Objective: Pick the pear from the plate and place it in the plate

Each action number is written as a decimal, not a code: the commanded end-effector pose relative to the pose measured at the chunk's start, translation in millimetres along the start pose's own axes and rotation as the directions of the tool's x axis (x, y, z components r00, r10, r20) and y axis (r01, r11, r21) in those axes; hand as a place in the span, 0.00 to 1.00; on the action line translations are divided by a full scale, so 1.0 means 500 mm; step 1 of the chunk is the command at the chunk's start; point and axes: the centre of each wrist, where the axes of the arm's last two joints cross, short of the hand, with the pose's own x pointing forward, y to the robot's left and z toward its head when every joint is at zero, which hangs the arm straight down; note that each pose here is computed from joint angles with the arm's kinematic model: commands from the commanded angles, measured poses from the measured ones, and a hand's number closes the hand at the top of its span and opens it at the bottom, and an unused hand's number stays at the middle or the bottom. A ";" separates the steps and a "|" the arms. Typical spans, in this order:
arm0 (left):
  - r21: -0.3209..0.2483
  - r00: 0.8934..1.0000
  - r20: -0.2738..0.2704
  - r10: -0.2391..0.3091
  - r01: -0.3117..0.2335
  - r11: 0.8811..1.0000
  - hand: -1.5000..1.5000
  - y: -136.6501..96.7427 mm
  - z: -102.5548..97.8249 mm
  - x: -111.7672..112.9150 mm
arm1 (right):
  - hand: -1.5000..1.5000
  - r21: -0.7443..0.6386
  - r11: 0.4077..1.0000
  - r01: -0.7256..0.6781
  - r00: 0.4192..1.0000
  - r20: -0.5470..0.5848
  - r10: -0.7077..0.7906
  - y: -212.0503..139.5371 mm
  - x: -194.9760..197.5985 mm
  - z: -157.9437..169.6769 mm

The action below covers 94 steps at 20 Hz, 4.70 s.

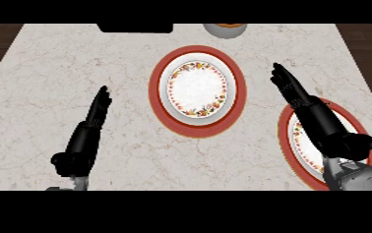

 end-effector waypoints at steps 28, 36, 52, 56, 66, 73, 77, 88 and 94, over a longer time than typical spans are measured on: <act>0.017 0.990 -0.102 -0.097 0.099 0.995 0.50 0.076 -0.139 0.058 | 0.00 -0.256 0.355 -0.899 0.422 -0.288 0.860 -0.079 -0.097 0.205; 0.009 0.990 -0.098 -0.105 0.106 0.994 0.50 0.098 -0.152 0.070 | 0.00 0.023 0.291 -0.957 0.240 -0.505 0.829 -0.085 0.040 0.174; -0.022 0.990 -0.093 -0.104 0.102 0.995 0.50 0.045 -0.148 0.063 | 0.00 0.267 0.332 -0.905 0.104 -0.618 0.779 -0.093 -0.045 0.104; -0.033 0.994 -0.073 -0.083 0.081 0.996 0.50 0.084 -0.142 0.055 | 0.00 0.291 0.336 -0.896 0.084 -0.632 0.770 -0.109 -0.070 0.085; -0.011 0.993 -0.073 -0.097 0.097 0.995 0.50 0.073 -0.135 0.012 | 0.00 0.308 0.366 -0.878 0.093 -0.641 0.762 -0.179 -0.133 0.087; -0.043 0.992 -0.069 -0.109 0.107 0.993 0.50 0.081 -0.142 0.057 | 0.00 0.333 0.348 -0.876 0.062 -0.638 0.768 -0.172 -0.212 0.091; -0.036 0.992 -0.087 -0.087 0.084 0.996 0.50 0.058 -0.162 0.060 | 1.00 0.271 0.272 -0.923 0.057 -0.605 0.794 -0.192 -0.204 0.060; -0.035 0.992 -0.072 -0.105 0.102 0.994 0.50 0.043 -0.152 0.039 | 1.00 0.369 0.471 -0.802 0.261 -0.492 0.830 -0.197 -0.201 0.040; -0.020 0.994 -0.068 -0.081 0.080 0.997 0.50 0.061 -0.133 0.030 | 1.00 0.215 0.529 -0.821 0.399 -0.446 0.801 -0.183 -0.213 0.056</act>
